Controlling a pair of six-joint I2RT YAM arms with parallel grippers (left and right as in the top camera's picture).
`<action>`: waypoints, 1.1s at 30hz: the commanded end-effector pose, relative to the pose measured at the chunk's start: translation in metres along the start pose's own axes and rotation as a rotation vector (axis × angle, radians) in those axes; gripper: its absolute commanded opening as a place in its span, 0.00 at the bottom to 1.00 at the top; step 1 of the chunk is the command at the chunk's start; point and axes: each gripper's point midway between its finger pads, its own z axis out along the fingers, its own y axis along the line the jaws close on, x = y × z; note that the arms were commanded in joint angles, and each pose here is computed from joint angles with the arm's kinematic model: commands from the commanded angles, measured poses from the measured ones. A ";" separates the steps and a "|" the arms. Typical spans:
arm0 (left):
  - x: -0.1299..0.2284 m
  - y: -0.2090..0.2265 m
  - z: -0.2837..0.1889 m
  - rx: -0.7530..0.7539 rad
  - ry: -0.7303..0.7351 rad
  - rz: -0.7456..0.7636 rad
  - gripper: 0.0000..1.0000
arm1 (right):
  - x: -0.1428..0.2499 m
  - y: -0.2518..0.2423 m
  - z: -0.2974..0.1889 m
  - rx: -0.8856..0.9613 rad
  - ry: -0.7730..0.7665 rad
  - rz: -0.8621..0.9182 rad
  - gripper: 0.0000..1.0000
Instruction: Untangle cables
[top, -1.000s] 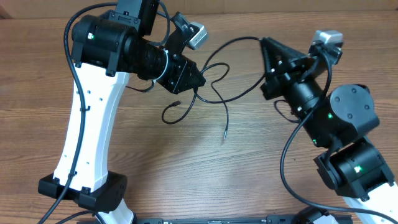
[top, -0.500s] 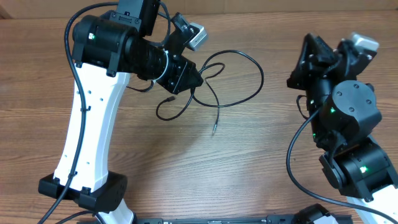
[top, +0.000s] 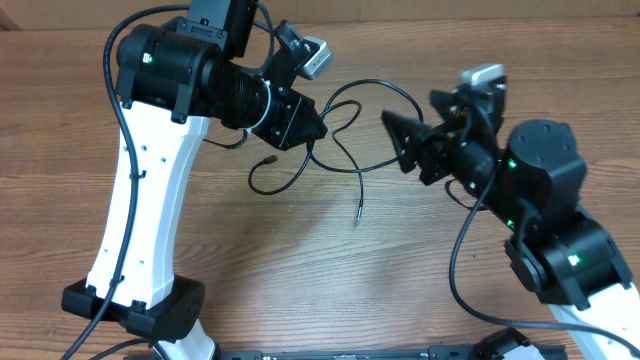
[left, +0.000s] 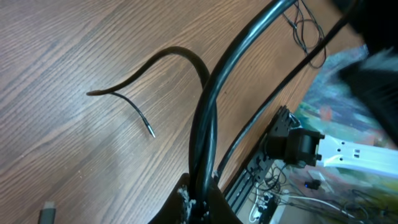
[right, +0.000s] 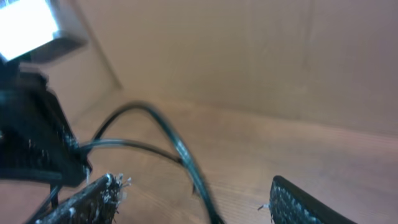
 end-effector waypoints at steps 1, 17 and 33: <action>0.001 -0.003 0.006 0.017 0.017 -0.029 0.06 | 0.004 0.010 0.006 -0.067 0.043 -0.022 0.71; 0.004 -0.019 0.015 0.037 0.043 -0.003 0.07 | -0.015 -0.098 0.005 0.508 -0.118 0.201 0.04; 0.005 -0.017 0.015 0.022 0.045 -0.003 0.08 | 0.003 -0.176 -0.035 0.734 -0.102 0.368 0.04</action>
